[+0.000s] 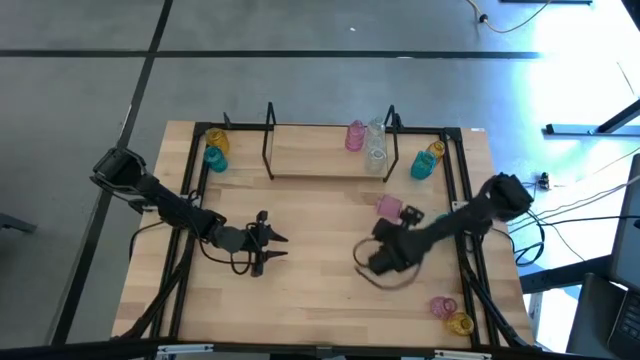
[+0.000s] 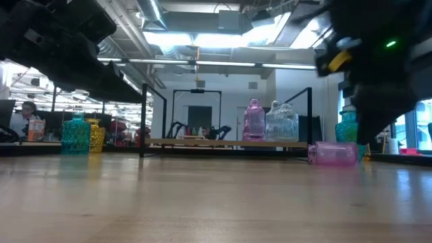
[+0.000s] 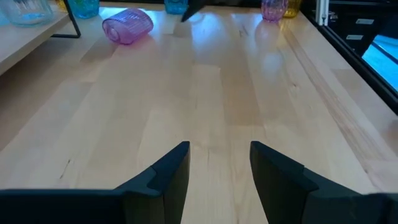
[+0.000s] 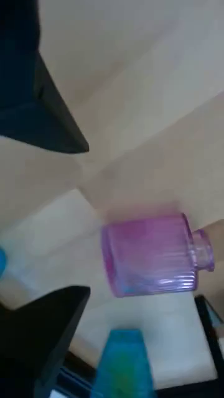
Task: Sort vases onto shelf
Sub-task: Put the top pink vase on the shelf aligned with the other pink vase
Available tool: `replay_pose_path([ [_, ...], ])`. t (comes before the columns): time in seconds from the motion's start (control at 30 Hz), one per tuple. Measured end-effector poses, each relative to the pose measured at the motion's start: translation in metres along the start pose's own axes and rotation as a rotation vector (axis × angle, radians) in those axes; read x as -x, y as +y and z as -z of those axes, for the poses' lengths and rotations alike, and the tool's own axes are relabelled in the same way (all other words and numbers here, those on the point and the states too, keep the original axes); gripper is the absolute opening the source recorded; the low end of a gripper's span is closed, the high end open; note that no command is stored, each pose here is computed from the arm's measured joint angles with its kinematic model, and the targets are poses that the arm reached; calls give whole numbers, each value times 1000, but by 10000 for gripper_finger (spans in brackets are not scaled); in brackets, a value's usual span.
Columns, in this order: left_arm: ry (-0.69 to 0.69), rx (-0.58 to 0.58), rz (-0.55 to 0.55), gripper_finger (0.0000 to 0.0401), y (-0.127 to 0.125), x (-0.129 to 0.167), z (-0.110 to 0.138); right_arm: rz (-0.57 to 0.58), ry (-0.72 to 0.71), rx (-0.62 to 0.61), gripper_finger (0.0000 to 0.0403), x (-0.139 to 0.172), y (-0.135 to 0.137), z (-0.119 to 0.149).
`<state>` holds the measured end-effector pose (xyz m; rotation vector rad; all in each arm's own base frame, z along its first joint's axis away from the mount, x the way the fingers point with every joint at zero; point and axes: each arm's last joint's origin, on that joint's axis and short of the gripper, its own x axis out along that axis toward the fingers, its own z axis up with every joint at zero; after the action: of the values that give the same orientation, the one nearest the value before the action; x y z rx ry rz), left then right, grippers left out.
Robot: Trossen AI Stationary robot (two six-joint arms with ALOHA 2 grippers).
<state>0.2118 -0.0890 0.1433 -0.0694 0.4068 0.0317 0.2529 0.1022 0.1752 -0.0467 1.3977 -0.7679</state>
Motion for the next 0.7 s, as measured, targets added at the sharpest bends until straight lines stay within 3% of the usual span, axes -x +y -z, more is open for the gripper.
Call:
replay_pose_path([
  [0.13, 13, 10, -3, 162, 0, 0, 1, 32, 60, 44, 385, -18, -22, -24],
  [0.37, 15, 10, -4, 162, 0, 0, 2, 15, 116, 82, 390, -43, -50, -53],
  [0.7, 18, 8, -6, 162, 1, 0, 2, -59, 150, 81, 390, -66, -63, -61],
])
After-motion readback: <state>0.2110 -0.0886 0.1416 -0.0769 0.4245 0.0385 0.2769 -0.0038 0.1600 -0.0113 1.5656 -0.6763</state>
